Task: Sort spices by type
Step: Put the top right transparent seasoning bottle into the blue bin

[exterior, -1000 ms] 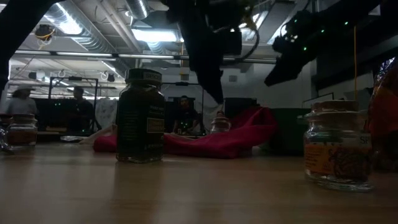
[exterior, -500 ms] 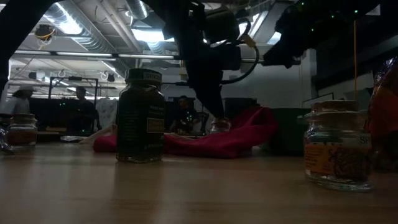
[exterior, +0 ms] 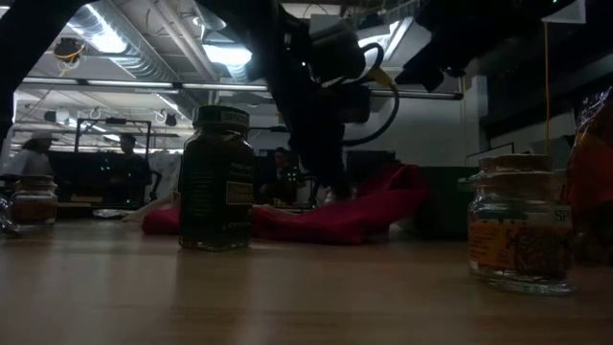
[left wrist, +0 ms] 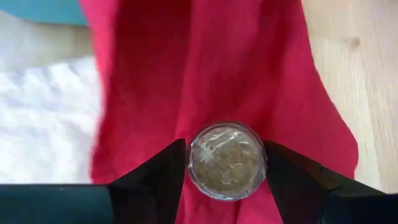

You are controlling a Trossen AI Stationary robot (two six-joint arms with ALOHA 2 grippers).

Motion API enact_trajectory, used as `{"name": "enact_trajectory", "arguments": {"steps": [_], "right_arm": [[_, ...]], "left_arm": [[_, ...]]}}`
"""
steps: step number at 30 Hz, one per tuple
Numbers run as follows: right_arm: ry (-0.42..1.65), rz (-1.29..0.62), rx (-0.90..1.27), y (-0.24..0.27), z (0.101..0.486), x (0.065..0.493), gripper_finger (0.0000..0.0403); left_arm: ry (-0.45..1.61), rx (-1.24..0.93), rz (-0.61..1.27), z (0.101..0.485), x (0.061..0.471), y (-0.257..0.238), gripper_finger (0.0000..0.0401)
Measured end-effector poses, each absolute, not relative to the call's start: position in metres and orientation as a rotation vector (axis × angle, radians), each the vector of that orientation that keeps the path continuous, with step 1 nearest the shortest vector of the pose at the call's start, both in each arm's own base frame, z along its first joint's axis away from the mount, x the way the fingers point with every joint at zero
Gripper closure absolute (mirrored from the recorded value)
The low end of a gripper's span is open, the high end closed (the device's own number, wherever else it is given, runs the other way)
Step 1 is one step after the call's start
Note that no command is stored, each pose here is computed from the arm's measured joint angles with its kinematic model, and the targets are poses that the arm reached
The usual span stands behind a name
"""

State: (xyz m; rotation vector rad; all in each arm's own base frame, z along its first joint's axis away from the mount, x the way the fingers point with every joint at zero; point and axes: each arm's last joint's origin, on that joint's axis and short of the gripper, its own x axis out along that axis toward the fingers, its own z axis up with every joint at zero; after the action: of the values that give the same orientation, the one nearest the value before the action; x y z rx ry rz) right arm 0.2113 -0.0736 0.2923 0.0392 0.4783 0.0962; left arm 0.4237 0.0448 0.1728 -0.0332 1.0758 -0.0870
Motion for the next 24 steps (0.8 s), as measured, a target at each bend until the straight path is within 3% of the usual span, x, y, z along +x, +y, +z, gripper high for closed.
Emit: {"name": "enact_trajectory", "arguments": {"steps": [13,19,24], "right_arm": [[0.501,0.106,-0.024,-0.049,0.292,0.219,0.0221],[0.501,0.106,-0.024,-0.048,0.294,0.216,0.0221],[0.498,0.087,-0.03,-0.046,0.3,0.204,0.0221]], "left_arm": [[1.09,-0.009,-0.105,0.17,0.422,0.04,0.0206],[1.087,-0.009,-0.106,0.17,0.422,0.04,0.0239],[1.085,-0.008,-0.105,0.171,0.422,0.04,0.024]]}}
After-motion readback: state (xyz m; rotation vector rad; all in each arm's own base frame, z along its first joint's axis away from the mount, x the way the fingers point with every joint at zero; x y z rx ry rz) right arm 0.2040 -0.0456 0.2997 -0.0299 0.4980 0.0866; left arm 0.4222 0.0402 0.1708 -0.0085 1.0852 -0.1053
